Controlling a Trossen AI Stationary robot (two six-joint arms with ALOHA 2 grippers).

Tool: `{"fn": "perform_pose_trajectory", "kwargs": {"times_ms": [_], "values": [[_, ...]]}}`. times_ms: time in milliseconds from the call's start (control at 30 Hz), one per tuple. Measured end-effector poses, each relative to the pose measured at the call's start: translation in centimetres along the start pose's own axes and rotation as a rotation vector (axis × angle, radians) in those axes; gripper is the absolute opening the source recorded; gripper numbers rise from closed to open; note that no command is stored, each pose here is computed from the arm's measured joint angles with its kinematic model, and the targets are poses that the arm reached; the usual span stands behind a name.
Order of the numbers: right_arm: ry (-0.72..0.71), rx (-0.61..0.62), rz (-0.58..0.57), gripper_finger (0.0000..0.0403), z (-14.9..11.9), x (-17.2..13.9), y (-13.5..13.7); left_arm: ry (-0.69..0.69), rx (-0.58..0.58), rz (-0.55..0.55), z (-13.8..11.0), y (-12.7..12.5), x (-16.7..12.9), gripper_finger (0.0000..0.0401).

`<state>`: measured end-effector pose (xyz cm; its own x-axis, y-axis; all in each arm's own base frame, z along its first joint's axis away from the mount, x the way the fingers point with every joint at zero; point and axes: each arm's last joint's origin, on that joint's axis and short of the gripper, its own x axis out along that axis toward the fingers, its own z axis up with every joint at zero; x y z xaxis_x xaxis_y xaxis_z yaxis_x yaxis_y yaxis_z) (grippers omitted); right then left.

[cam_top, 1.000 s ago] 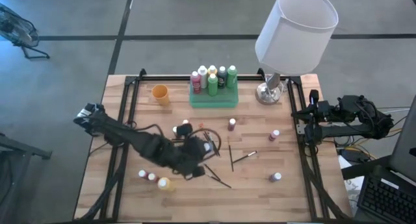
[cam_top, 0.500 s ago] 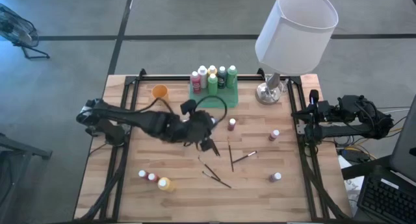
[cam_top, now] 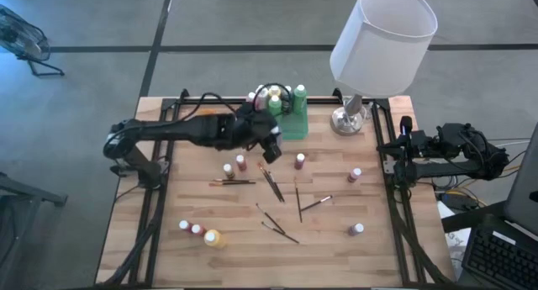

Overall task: Pick & Place Paint Supplies
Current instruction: Put the large purple paint bottle into the green bin

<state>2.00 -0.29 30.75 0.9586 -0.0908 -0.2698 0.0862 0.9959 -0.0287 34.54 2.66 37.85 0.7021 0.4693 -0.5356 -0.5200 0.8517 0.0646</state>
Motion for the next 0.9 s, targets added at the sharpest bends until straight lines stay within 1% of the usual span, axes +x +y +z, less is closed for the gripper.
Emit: {"fn": "perform_pose_trajectory", "kwargs": {"times_ms": [500, 700, 833, 900], "values": [[-0.001, 0.000, 0.000, 0.0008, 0.0, 0.0, 0.0, 0.013, -0.105, 0.030, 1.0, 5.8, 2.5, 0.0128], [0.000, 0.000, 0.000, 0.0008, 0.0, 0.0, 0.0, 0.028, -0.120, 0.076, 0.5, 7.5, 3.6, 0.0128], [0.000, 0.000, 0.000, 0.0008, 0.0, 0.0, 0.0, 0.013, -0.131, 0.058, -0.2, 8.1, 4.9, 0.0128], [0.000, 0.000, 0.000, 0.0008, 0.0, 0.0, 0.0, 0.021, -0.130, 0.069, -0.9, 8.5, 5.6, 0.0128]]}}
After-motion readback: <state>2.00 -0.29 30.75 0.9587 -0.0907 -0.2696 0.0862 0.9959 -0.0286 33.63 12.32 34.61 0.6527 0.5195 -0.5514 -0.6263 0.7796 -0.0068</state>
